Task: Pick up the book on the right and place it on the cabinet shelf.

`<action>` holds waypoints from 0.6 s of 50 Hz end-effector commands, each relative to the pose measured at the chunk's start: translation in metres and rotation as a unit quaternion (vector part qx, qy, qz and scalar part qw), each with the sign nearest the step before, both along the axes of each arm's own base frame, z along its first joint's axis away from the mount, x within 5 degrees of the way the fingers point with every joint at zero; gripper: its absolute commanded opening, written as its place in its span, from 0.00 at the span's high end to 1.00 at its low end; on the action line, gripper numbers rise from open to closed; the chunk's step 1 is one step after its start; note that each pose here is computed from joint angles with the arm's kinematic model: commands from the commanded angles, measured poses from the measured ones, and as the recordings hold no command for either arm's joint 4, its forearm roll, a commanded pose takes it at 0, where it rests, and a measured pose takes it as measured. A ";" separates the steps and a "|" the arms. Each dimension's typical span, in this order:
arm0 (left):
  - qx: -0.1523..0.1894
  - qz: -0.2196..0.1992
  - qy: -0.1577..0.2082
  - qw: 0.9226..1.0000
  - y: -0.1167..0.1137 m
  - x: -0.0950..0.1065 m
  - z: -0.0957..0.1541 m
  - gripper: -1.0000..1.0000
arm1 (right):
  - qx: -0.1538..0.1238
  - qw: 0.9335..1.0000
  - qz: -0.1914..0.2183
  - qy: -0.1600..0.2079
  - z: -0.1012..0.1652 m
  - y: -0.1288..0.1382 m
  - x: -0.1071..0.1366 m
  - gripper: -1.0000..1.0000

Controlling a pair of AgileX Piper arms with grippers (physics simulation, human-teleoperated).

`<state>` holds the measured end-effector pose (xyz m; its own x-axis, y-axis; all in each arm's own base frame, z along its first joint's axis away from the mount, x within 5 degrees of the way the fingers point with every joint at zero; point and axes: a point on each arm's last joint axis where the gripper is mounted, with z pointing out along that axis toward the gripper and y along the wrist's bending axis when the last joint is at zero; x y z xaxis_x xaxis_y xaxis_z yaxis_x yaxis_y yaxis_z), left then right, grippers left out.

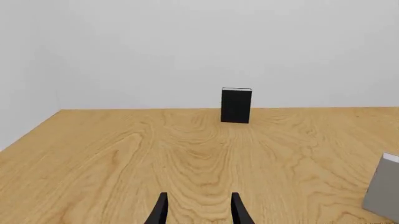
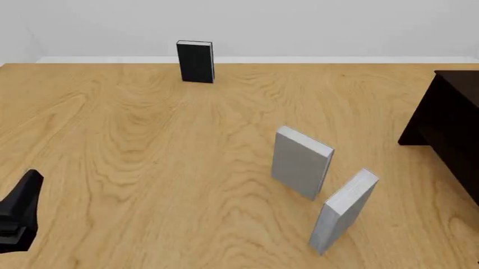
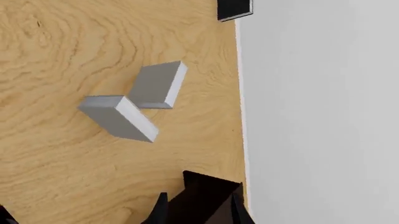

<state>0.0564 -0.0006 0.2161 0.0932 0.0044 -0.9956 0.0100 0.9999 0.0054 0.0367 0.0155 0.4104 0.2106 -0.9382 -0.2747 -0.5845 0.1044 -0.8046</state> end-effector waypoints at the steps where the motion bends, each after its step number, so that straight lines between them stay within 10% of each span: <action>1: 0.004 -0.002 -0.001 1.000 0.000 0.000 0.000 0.00 | -0.075 0.994 0.065 0.042 -0.008 0.013 0.022 0.00; 16: 0.007 -0.004 0.000 1.000 0.000 0.000 0.000 0.00 | -0.169 0.968 0.152 0.107 -0.046 0.034 0.049 0.00; 30: 0.008 -0.005 0.000 1.000 -0.001 0.000 -0.001 0.00 | -0.189 0.960 0.170 0.115 -0.043 0.043 0.064 0.00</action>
